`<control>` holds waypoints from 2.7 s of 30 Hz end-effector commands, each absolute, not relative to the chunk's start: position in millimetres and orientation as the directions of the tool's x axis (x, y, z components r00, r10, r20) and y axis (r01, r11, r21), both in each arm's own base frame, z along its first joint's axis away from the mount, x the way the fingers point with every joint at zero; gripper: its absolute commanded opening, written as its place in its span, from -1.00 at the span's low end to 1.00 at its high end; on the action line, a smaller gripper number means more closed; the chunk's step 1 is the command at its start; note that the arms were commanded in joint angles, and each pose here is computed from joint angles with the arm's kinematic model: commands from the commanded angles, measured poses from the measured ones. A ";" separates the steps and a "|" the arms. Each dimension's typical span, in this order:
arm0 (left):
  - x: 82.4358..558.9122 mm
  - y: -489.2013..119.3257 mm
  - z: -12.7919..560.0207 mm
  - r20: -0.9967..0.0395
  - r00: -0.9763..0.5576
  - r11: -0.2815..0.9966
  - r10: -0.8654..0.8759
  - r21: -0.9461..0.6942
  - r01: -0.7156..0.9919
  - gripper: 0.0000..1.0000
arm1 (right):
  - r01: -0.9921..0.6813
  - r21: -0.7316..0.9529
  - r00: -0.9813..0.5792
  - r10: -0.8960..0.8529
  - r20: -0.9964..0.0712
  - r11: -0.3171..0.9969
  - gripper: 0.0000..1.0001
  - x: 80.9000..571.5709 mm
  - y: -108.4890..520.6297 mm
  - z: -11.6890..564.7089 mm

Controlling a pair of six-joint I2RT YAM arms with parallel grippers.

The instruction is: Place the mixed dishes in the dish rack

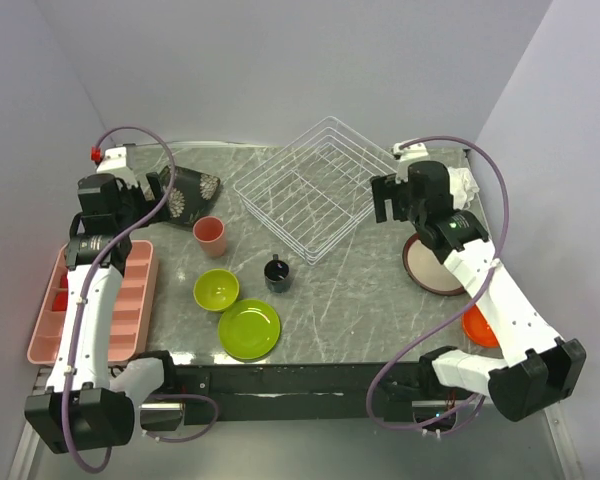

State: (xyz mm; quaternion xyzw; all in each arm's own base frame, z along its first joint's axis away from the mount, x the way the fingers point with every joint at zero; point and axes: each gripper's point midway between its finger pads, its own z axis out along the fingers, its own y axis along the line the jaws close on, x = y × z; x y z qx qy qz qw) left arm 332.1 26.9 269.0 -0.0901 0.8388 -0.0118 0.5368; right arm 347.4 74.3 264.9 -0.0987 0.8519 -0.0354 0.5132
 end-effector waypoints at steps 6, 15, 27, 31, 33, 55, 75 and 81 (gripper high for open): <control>329.0 21.5 268.2 -0.898 -0.384 0.976 -0.216 -0.195 -0.093 0.99 | -0.643 -0.080 -0.331 -0.371 -0.868 0.761 0.86 350.3 197.2 282.9; 318.9 21.4 271.2 -0.906 -0.371 0.979 -0.202 -0.191 -0.067 0.99 | -0.769 -0.076 -0.313 -0.478 -0.821 0.635 0.77 365.5 268.0 255.8; 314.5 23.4 266.3 -0.893 -0.383 0.972 -0.235 -0.226 -0.069 0.99 | -0.835 -0.054 -0.317 -0.559 -0.766 0.548 0.54 370.1 316.7 203.4; 311.8 24.5 260.9 -0.889 -0.388 0.969 -0.244 -0.233 -0.077 0.99 | -0.849 -0.032 -0.324 -0.567 -0.757 0.528 0.48 373.4 329.7 195.1; 309.4 25.6 258.0 -0.886 -0.392 0.969 -0.247 -0.233 -0.084 0.99 | -0.854 -0.026 -0.326 -0.573 -0.752 0.520 0.43 376.8 337.2 189.5; 310.7 25.5 257.6 -0.879 -0.399 0.965 -0.260 -0.246 -0.086 0.99 | -0.892 -0.043 -0.303 -0.667 -0.681 0.449 -0.43 381.6 370.5 147.1; 314.9 22.9 253.6 -0.873 -0.406 0.962 -0.268 -0.262 -0.071 0.99 | -0.902 -0.048 -0.322 -0.741 -0.589 0.430 -1.00 342.8 307.4 150.1; 316.1 18.3 250.8 -0.870 -0.407 0.958 -0.278 -0.282 -0.051 0.99 | -0.888 -0.047 -0.355 -0.745 -0.564 0.458 -1.00 335.3 259.6 146.1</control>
